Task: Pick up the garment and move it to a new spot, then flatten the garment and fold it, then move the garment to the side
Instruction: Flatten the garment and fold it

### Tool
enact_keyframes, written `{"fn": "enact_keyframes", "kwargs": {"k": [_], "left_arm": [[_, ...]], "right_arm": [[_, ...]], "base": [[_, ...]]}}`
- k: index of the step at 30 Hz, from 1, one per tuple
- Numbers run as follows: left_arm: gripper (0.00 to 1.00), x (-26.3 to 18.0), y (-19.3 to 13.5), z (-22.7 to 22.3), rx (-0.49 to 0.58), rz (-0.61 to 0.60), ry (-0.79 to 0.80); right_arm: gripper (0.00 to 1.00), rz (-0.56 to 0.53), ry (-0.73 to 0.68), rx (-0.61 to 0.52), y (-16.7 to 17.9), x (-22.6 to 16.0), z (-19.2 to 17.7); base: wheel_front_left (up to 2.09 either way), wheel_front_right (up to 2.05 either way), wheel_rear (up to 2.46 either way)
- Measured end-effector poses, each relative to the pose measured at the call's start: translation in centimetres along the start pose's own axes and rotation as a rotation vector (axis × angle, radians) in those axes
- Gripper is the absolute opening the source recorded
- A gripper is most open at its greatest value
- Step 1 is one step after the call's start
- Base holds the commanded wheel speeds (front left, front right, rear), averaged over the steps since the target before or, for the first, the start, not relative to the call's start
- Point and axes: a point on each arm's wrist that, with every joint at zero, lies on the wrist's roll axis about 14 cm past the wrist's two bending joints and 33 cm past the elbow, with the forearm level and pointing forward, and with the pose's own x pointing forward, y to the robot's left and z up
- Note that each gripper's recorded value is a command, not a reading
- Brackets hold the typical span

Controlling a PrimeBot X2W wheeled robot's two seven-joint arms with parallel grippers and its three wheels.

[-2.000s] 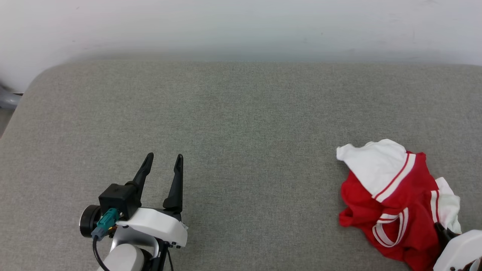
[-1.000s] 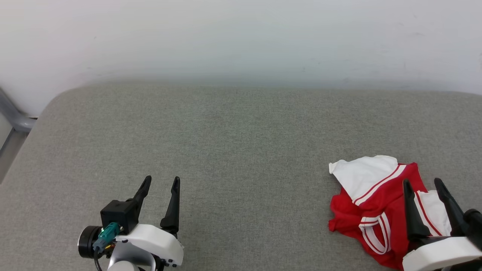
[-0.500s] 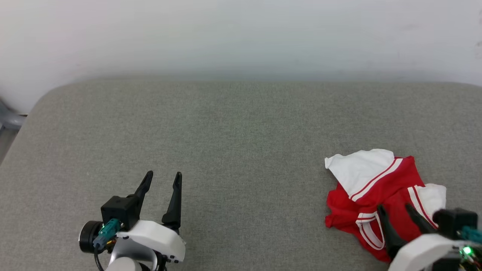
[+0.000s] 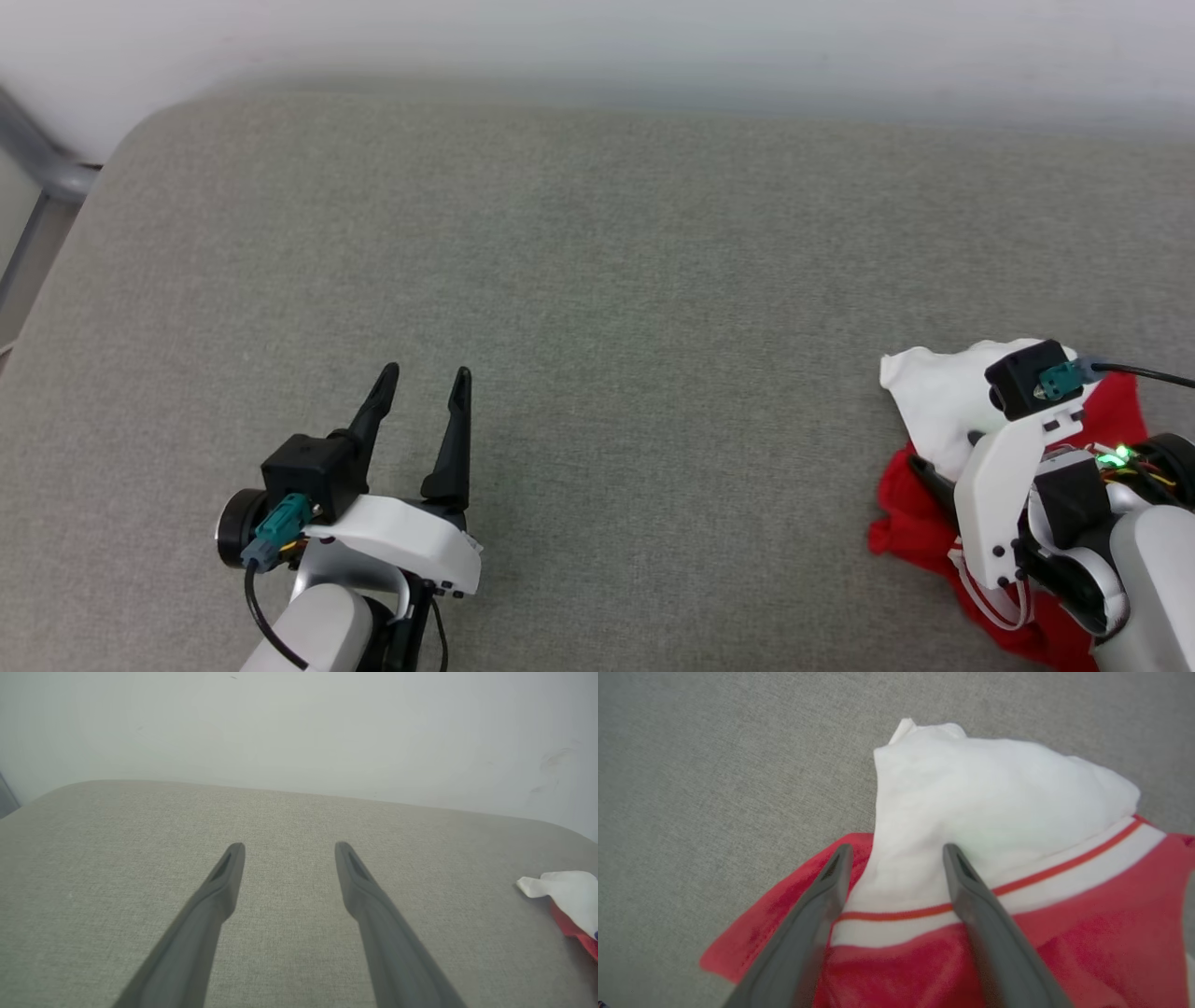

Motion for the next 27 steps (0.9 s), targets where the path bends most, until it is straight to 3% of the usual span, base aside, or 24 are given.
{"fn": "enact_keyframes", "kwargs": {"k": [9, 10, 11, 12, 19, 27], "left_arm": [[1.00, 0.3, 1.3, -1.5, -0.001, 0.038, 0.034], [1.00, 0.4, 1.3, -1.6, 0.001, 0.038, 0.036], [1.00, 0.4, 1.3, -1.7, 0.002, 0.036, 0.037], [1.00, 0.5, 1.3, -1.7, 0.002, 0.034, 0.036], [1.00, 0.5, 0.8, -0.9, 0.010, 0.020, 0.015], [1.00, 0.0, 0.0, 0.2, 0.017, -0.005, -0.018]], "right_arm": [[1.00, 0.047, 0.313, 0.007, 0.0, 3.4, -5.5], [0.67, 0.051, 0.326, 0.015, 0.0, 3.5, -5.7], [0.25, 0.054, 0.333, 0.020, 0.1, 3.6, -5.8], [0.00, 0.056, 0.338, 0.023, 0.1, 3.6, -5.9], [0.00, 0.092, 0.169, 0.007, 1.9, 3.6, -2.8], [0.00, 0.272, -0.183, -0.076, 9.8, 1.0, 5.1]], "base": [[0.00, 0.00, 0.00], [0.00, 0.00, 0.00], [0.00, 0.00, 0.00], [0.00, 0.00, 0.00], [0.00, 0.00, 0.00], [0.00, 0.00, 0.00]]}}
